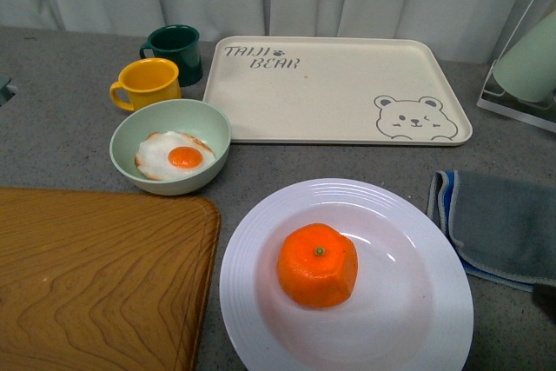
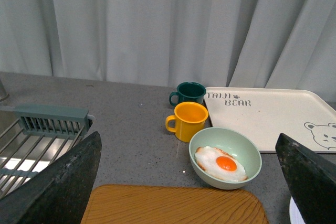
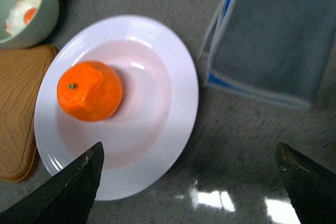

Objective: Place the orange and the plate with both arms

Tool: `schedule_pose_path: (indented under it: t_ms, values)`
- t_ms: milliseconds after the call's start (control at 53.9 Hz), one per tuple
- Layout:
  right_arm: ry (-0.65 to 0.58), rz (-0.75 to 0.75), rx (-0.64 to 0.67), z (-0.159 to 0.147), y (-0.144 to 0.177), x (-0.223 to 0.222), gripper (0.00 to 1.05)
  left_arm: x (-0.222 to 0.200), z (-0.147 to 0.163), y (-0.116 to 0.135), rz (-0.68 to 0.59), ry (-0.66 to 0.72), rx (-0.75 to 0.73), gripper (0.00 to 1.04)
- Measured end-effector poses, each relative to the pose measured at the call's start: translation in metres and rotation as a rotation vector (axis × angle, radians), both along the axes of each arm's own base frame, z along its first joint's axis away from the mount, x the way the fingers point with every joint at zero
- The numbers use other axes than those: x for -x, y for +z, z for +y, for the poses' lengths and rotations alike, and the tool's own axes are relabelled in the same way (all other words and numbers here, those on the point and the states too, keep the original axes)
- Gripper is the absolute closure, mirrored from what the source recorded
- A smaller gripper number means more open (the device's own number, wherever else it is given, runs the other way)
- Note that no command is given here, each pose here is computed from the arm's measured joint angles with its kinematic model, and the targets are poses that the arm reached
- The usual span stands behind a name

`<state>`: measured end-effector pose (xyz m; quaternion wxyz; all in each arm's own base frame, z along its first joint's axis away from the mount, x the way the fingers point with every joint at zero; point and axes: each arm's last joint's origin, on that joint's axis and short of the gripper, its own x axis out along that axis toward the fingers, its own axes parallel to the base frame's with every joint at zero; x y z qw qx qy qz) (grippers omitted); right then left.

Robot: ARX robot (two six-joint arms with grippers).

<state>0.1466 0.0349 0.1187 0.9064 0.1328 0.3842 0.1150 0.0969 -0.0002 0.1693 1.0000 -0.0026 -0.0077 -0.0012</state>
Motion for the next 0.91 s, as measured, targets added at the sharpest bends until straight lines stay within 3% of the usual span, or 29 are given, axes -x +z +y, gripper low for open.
schedule_pose_path:
  t_ms: [130,389,835,909]
  values:
    - [0.018,0.234,-0.105,0.002,-0.023,-0.011,0.09,0.0,0.0,0.0,0.0,0.0,0.0,0.07]
    - [0.006,0.448,-0.38,0.009,-0.06,-0.048,0.09,0.0,0.0,0.0,0.0,0.0,0.0,0.07]
    - [-0.061,0.544,-0.484,0.017,-0.09,-0.088,0.1,0.0,0.0,0.0,0.0,0.0,0.0,0.07]
    - [-0.076,0.559,-0.482,0.019,-0.092,-0.093,0.18,0.0,0.0,0.0,0.0,0.0,0.0,0.07]
